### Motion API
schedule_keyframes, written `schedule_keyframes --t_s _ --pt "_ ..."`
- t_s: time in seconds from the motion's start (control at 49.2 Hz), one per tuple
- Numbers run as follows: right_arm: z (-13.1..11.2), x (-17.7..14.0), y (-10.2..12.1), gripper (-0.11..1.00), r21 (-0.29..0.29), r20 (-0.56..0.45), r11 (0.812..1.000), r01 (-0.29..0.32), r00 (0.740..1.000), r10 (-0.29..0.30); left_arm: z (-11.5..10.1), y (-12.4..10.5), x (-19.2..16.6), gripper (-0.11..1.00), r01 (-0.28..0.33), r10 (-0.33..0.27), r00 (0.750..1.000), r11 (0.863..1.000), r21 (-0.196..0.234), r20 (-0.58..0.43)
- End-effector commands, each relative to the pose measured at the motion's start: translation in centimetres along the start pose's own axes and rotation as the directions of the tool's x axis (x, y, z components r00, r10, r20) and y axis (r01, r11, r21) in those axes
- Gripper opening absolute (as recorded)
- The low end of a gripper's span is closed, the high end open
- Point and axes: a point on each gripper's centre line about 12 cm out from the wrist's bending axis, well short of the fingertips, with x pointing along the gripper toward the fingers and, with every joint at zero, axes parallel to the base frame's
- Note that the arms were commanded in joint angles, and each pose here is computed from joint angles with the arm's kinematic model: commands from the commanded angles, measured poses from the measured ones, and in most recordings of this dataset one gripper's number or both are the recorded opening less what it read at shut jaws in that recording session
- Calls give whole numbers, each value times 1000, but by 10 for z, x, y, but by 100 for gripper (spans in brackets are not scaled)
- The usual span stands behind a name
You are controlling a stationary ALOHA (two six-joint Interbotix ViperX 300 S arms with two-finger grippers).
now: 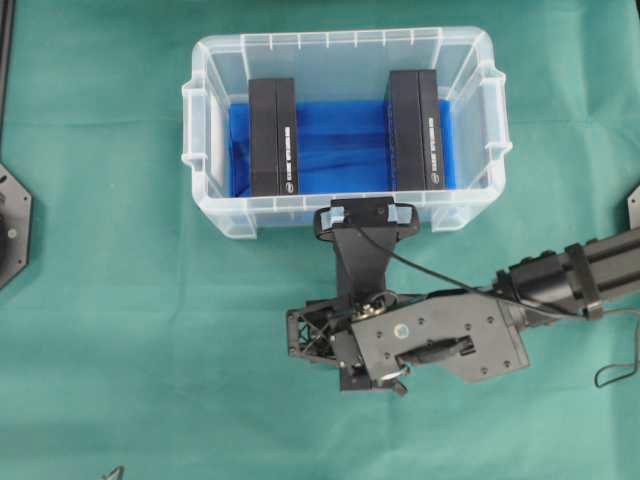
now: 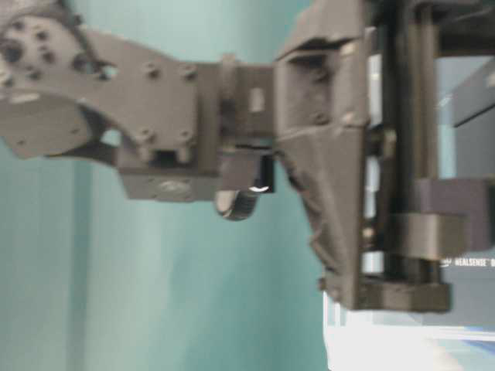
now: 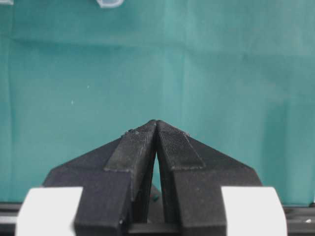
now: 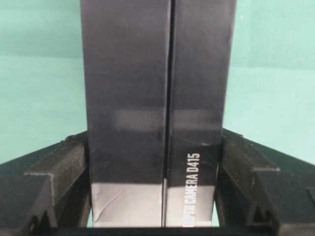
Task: Take the box out of the case with the right arm.
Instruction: 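Carry the held box over the case rim toward the front, then lower the box onto the cloth in front and open the right gripper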
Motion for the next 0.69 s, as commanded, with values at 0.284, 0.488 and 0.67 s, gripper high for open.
schedule_keyframes --t_s 0.284,0.488,0.67 --pt "-1 -14 -1 66 4 -26 999 -38 999 38 2 -1 -2 0 2 -2 1000 1000 3 11" --pt "-1 -15 -2 88 0 -20 999 -39 999 39 2 -1 -2 0 2 -2 1000 1000 3 11" --pt "0 -15 -2 94 2 -20 999 -39 999 39 2 -1 -1 0 1 -1 1000 1000 3 8"
